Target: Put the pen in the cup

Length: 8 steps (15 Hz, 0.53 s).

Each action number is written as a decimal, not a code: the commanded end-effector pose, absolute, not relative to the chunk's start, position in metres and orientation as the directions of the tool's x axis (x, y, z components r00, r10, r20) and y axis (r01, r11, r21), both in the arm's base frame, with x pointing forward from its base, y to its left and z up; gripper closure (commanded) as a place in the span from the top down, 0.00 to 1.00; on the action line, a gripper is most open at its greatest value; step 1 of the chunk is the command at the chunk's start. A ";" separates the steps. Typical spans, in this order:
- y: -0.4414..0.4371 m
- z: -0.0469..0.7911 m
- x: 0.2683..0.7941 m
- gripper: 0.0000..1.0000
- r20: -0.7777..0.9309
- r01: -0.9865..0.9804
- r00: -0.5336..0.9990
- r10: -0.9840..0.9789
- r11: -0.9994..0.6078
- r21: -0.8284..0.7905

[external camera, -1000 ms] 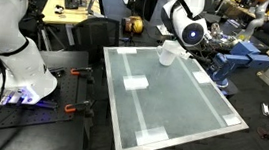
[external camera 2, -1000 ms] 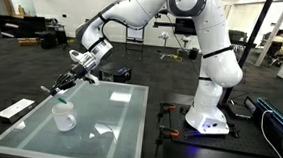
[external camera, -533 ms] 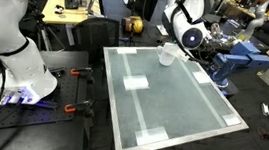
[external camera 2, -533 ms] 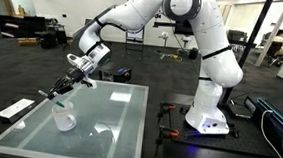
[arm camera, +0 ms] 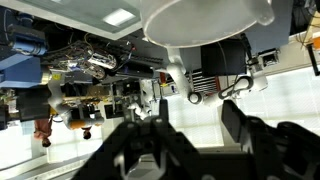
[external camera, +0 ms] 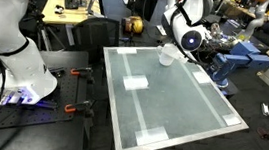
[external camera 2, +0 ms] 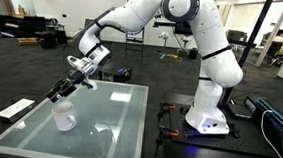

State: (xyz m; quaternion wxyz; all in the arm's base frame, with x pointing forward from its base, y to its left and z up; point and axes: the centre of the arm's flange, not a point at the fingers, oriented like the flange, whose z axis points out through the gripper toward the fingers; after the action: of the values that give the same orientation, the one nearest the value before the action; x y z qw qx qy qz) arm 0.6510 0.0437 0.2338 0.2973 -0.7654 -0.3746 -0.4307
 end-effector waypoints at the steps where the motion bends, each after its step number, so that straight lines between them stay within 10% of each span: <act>1: 0.044 0.242 0.648 0.92 0.888 0.822 0.319 0.330 -0.562 -0.087; 8: 0.041 0.271 0.623 1.00 0.896 0.842 0.233 0.377 -0.539 0.007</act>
State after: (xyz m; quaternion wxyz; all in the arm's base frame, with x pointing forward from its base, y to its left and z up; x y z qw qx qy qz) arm 0.6478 0.0429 0.2479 0.2786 -0.7496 -0.4002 -0.4475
